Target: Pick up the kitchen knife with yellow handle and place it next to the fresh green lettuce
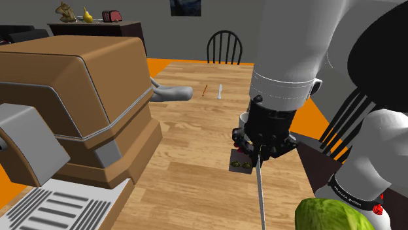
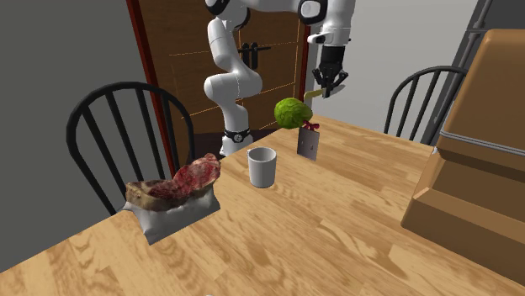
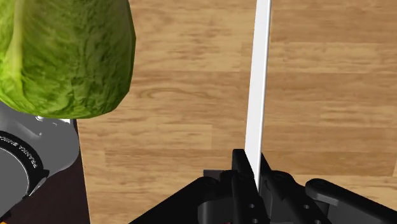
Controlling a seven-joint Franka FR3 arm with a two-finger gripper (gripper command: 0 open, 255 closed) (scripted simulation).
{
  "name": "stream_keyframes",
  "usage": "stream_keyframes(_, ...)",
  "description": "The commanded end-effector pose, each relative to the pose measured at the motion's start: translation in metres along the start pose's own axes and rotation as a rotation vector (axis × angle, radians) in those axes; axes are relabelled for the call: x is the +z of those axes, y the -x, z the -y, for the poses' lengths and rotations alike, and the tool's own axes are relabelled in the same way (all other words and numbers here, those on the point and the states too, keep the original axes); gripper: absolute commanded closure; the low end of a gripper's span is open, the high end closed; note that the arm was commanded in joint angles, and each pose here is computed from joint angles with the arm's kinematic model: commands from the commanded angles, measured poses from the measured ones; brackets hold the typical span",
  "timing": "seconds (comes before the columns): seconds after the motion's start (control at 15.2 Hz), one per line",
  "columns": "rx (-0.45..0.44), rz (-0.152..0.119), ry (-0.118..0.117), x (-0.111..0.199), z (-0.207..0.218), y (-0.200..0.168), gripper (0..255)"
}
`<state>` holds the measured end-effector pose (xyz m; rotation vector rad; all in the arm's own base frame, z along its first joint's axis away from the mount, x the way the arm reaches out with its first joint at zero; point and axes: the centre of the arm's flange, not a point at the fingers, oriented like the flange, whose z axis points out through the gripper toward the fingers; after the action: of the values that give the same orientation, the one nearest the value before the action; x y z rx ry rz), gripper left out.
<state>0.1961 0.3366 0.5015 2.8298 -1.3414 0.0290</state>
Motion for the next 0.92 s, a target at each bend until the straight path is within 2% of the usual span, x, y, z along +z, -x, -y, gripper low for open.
stream_keyframes(0.0, 0.000, 0.000, 0.000, 0.010, 0.000, 0.001, 255)
stream_keyframes(0.86, 0.000, 0.000, 0.000, 0.078, 0.000, 0.002, 255)
